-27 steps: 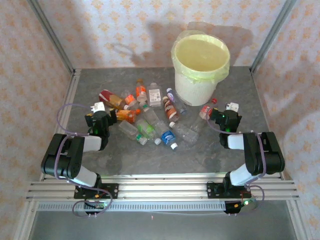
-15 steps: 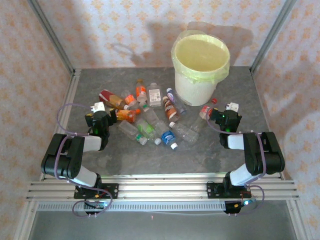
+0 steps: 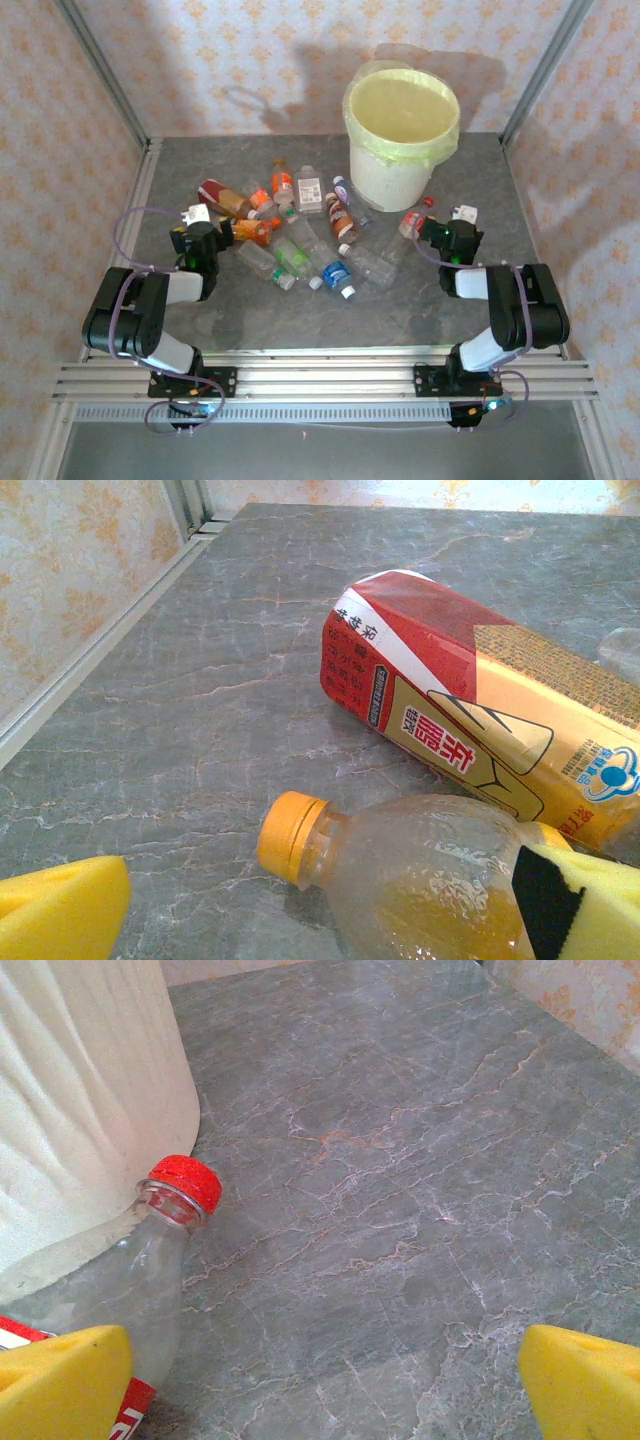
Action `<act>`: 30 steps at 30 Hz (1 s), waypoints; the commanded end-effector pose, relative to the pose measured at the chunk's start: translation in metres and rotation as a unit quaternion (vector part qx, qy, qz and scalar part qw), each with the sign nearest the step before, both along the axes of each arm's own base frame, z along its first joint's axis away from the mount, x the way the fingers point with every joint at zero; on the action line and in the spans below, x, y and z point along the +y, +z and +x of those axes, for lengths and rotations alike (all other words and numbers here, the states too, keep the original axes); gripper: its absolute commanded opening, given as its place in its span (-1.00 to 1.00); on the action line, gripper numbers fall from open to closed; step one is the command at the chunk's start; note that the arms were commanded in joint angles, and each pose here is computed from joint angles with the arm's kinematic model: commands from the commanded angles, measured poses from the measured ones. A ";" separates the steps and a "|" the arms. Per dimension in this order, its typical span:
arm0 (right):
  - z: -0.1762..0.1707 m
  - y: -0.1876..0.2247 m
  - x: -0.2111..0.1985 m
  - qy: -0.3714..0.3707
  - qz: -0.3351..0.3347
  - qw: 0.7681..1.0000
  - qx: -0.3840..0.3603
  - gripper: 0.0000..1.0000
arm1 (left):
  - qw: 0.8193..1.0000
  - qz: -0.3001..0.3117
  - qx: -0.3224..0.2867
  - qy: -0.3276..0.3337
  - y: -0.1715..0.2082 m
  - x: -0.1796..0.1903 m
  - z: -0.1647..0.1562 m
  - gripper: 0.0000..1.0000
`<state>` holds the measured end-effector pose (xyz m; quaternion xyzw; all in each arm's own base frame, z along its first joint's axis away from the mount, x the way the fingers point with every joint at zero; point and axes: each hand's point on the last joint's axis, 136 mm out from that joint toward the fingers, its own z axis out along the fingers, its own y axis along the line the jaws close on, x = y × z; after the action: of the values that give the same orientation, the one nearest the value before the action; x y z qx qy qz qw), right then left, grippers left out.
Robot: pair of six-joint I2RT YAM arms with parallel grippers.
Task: Put the plastic bottles in the bin
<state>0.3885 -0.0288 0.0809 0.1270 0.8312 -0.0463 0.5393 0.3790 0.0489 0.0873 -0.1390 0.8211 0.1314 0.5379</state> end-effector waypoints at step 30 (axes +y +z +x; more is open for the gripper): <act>-0.077 0.064 0.039 -0.097 0.346 0.927 0.109 0.98 | 0.888 -0.398 0.148 0.179 0.046 -0.063 -0.112 1.00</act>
<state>0.3266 -0.0026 0.1560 0.3509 0.8308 0.1405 0.4085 0.2945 0.0035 0.1626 -0.4090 0.8296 -0.0743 0.3727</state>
